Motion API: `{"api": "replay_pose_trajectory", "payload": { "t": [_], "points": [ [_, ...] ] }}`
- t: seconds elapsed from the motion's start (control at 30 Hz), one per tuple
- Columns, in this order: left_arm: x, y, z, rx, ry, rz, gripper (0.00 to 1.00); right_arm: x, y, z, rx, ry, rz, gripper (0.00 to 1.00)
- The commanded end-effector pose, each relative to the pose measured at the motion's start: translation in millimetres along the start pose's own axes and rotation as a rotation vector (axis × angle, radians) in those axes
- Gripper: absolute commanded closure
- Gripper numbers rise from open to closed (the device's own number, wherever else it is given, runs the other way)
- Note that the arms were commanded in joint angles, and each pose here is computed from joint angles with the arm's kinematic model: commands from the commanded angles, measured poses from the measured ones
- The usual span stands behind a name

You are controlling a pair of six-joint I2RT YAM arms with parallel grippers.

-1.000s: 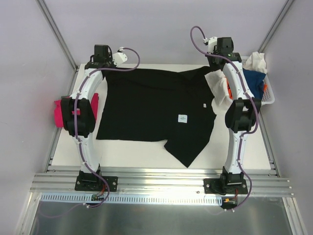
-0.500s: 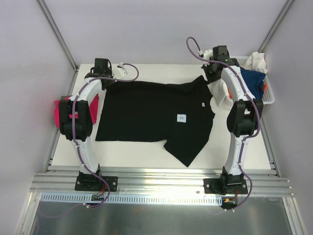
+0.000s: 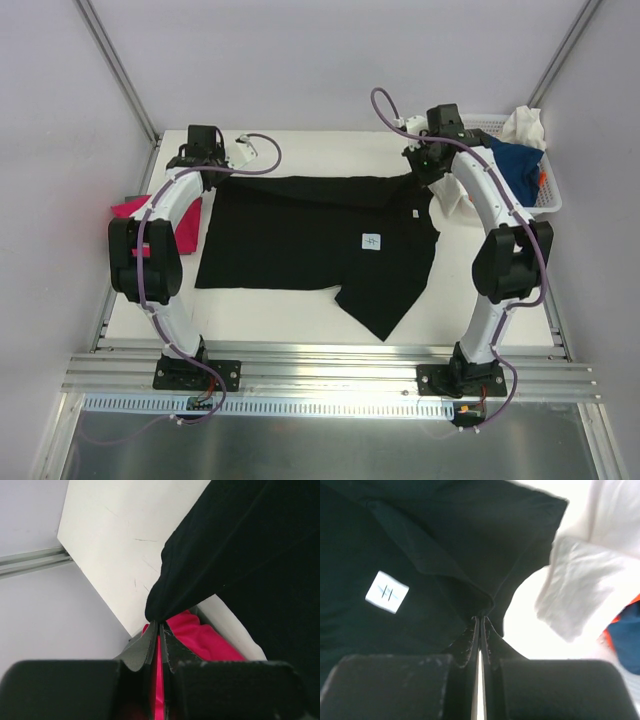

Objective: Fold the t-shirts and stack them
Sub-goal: Fold the tshirt

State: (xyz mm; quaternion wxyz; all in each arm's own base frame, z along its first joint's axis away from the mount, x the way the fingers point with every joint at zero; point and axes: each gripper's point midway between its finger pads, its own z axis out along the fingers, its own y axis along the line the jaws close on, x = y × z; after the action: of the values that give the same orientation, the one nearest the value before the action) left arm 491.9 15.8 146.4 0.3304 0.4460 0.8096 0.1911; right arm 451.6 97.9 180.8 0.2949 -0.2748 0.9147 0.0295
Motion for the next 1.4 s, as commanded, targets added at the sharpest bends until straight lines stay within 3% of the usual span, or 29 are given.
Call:
{"api": "replay_pose_trajectory", "payload": {
  "t": [0.0, 0.4, 0.9, 0.93, 0.97, 1.03, 1.07, 1.17, 1.3, 1.37],
  "points": [
    [-8, 4, -13, -0.015, -0.046, -0.028, 1.0, 9, 16, -13, -0.031, 0.004, -0.016, 0.99],
    [11, -35, -2, 0.059, 0.016, -0.004, 1.0, 39, 8, 44, -0.068, 0.142, -0.038, 1.0],
    [46, -66, 9, 0.105, 0.133, -0.014, 1.0, 68, 3, 56, -0.06, 0.231, -0.06, 0.99],
    [48, -66, 10, 0.102, 0.142, -0.024, 0.71, 70, 3, 56, -0.055, 0.238, -0.064, 0.99],
    [49, -64, 12, 0.094, 0.155, -0.032, 0.53, 72, 2, 54, -0.039, 0.253, -0.078, 0.87],
    [51, -58, 10, 0.067, 0.168, -0.073, 0.07, 71, -1, 50, -0.022, 0.246, -0.101, 0.69],
    [47, -52, 6, 0.049, 0.161, -0.089, 0.01, 67, -4, 45, 0.006, 0.237, -0.106, 0.43],
    [30, -32, -6, -0.009, 0.118, -0.162, 0.01, 45, -14, 25, 0.094, 0.169, -0.132, 0.25],
    [-8, -13, -27, -0.045, 0.039, -0.291, 0.01, 18, 4, 1, 0.095, 0.064, -0.178, 0.24],
    [-26, -10, -40, -0.033, 0.006, -0.352, 0.01, 8, 28, 1, 0.042, 0.04, -0.213, 0.28]
  ]
}}
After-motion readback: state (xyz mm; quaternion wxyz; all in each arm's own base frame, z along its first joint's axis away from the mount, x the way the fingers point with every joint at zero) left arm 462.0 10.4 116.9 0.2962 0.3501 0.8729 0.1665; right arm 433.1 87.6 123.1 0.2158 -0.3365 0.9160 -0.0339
